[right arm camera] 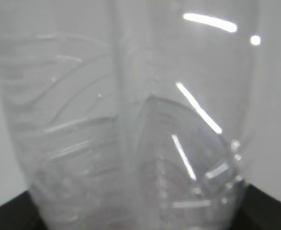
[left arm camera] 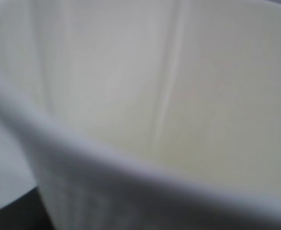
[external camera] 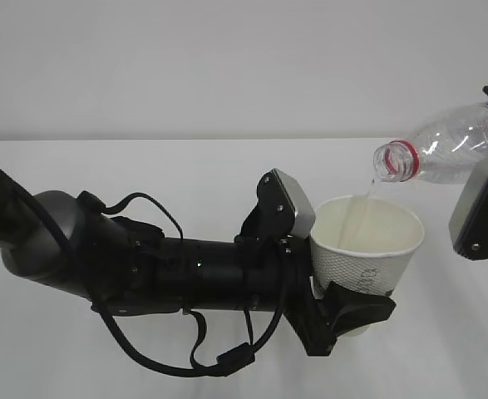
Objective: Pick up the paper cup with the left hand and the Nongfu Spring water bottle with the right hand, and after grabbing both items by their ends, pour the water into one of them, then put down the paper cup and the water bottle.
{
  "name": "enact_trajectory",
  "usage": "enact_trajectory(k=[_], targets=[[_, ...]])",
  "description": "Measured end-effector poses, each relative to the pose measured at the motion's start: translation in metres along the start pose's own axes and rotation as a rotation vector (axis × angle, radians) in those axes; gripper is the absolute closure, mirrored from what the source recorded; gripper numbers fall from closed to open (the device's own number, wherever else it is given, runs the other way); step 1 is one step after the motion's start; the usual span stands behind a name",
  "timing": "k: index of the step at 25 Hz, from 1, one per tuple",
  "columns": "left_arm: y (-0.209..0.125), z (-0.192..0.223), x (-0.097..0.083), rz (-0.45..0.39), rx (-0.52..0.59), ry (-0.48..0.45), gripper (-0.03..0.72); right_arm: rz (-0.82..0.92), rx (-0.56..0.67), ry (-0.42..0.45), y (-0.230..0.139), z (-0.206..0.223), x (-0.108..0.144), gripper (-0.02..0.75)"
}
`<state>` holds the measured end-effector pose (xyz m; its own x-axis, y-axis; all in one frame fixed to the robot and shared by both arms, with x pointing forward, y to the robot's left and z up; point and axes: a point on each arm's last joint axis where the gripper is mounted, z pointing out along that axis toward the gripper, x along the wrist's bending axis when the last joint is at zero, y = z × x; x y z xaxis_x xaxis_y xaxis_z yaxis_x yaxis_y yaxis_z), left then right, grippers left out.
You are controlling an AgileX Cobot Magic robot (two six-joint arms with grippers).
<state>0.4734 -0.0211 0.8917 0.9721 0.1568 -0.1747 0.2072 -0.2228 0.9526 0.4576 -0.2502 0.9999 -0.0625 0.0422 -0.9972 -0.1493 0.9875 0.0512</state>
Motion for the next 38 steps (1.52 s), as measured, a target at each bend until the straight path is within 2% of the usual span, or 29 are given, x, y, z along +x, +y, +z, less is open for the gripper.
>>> enact_trajectory(k=[4, 10, 38], targets=[[0.0001, 0.0, 0.0001, 0.027, -0.001, 0.001, 0.182, -0.005, 0.0, -0.001, 0.0, 0.0, -0.0001, 0.244], [0.0012, -0.0001, 0.0022, 0.02, -0.013, 0.024, 0.187, -0.006, 0.0, -0.001, 0.0, 0.0, -0.0001, 0.244], [0.0012, -0.0001, 0.0022, 0.022, -0.014, 0.024, 0.189, -0.009, 0.0, -0.001, 0.0, 0.0, -0.0001, 0.244]])
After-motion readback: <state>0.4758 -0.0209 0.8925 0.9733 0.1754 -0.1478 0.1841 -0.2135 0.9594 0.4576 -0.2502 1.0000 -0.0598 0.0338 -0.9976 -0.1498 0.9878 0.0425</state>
